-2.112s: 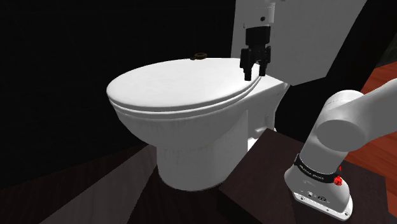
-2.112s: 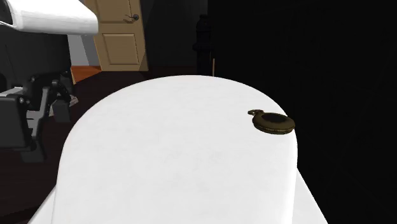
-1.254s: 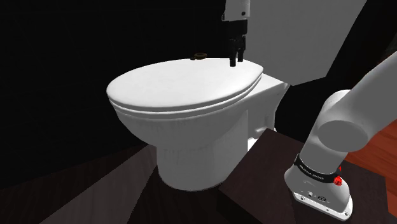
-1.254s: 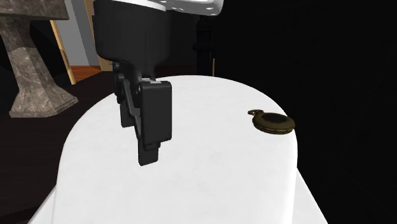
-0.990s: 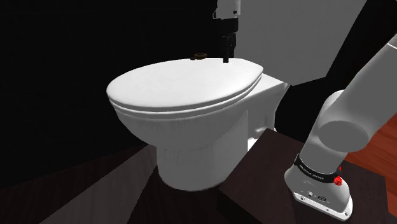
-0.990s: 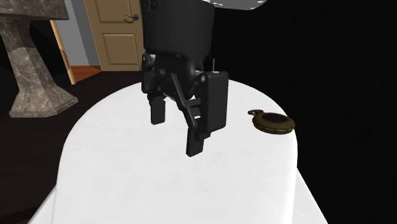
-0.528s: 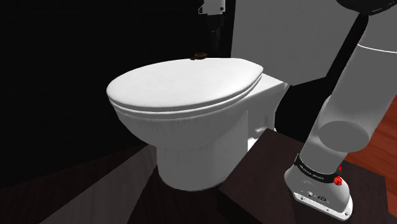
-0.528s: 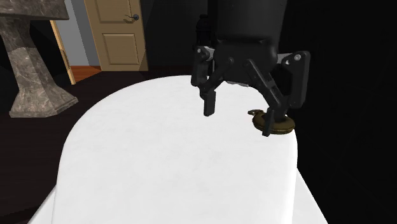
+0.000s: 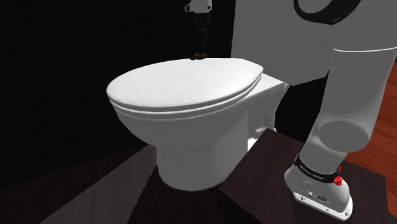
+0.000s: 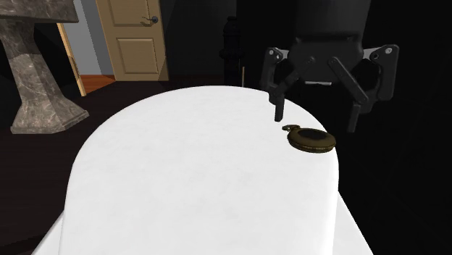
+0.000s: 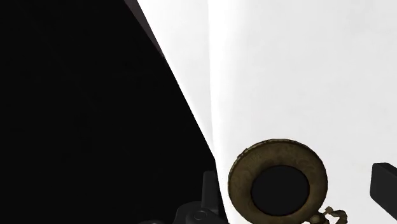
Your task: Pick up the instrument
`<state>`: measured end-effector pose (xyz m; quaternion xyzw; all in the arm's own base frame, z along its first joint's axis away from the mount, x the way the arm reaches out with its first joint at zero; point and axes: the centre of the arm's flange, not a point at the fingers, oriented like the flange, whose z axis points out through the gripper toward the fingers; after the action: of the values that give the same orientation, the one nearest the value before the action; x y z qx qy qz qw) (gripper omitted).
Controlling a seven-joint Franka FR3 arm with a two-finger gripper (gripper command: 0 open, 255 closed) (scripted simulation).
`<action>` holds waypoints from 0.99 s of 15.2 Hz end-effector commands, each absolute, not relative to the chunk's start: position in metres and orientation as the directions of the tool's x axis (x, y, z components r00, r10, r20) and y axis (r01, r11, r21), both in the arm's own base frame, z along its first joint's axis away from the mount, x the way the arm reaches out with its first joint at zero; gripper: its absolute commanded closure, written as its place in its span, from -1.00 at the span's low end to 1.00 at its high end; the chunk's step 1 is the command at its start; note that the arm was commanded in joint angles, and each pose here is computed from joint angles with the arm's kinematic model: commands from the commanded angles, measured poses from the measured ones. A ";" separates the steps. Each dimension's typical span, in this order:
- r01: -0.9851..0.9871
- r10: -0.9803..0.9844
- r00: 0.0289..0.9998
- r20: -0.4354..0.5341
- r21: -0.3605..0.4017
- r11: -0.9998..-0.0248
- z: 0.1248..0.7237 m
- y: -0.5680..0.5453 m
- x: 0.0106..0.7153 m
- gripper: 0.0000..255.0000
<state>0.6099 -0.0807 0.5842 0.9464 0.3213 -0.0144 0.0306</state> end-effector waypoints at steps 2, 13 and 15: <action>0.612 0.610 0.791 -0.046 0.050 -0.789 0.568 -0.081 0.611 -1.00; 0.612 0.610 0.791 -0.046 0.050 -0.789 0.555 -0.081 0.612 1.00; 0.612 0.610 0.791 -0.046 0.050 -0.789 0.555 -0.081 0.612 1.00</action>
<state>0.6121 -0.0809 0.5549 0.9458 0.3229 -0.0138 0.0312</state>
